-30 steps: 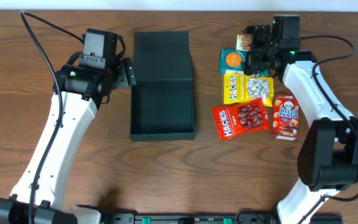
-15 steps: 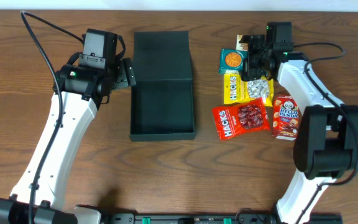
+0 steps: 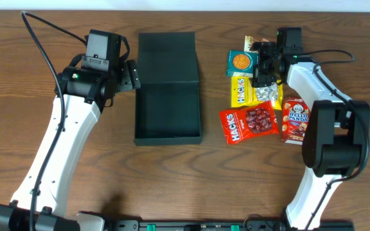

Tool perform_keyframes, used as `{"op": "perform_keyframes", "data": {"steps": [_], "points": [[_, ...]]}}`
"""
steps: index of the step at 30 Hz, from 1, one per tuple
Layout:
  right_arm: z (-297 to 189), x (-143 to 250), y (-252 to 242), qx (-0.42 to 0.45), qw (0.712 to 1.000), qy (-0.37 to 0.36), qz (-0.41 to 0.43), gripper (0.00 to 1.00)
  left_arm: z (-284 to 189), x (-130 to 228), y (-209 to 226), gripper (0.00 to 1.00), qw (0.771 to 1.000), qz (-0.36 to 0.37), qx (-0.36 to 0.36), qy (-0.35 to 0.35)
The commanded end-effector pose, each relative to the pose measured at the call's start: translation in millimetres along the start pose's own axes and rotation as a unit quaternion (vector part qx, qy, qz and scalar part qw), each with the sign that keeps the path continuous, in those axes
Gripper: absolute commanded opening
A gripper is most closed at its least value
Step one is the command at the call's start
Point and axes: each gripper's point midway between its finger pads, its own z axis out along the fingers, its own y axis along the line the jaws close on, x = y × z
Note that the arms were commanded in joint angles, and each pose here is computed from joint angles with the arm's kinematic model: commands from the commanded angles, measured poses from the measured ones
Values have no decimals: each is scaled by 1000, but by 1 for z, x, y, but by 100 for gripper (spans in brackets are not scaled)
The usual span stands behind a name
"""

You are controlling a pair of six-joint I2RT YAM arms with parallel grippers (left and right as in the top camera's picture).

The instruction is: Pack container

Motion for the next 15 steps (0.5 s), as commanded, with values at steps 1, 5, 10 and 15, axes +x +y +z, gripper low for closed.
{"op": "perform_keyframes", "data": {"steps": [1,5,10,15], "points": [[8,-9,-2,5,1000,-7,0,92,2,-2,5,95,1000,-3,-12,-1],[9,-10,-3,7,1000,-6,1,91,2,-2,5,95,1000,-3,-12,-1],[8,-14,-3,6,1000,-9,4,83,2,-2,5,95,1000,-3,-12,-1],[8,-14,-3,6,1000,-9,-2,74,2,-2,5,95,1000,-3,-13,-1]]}}
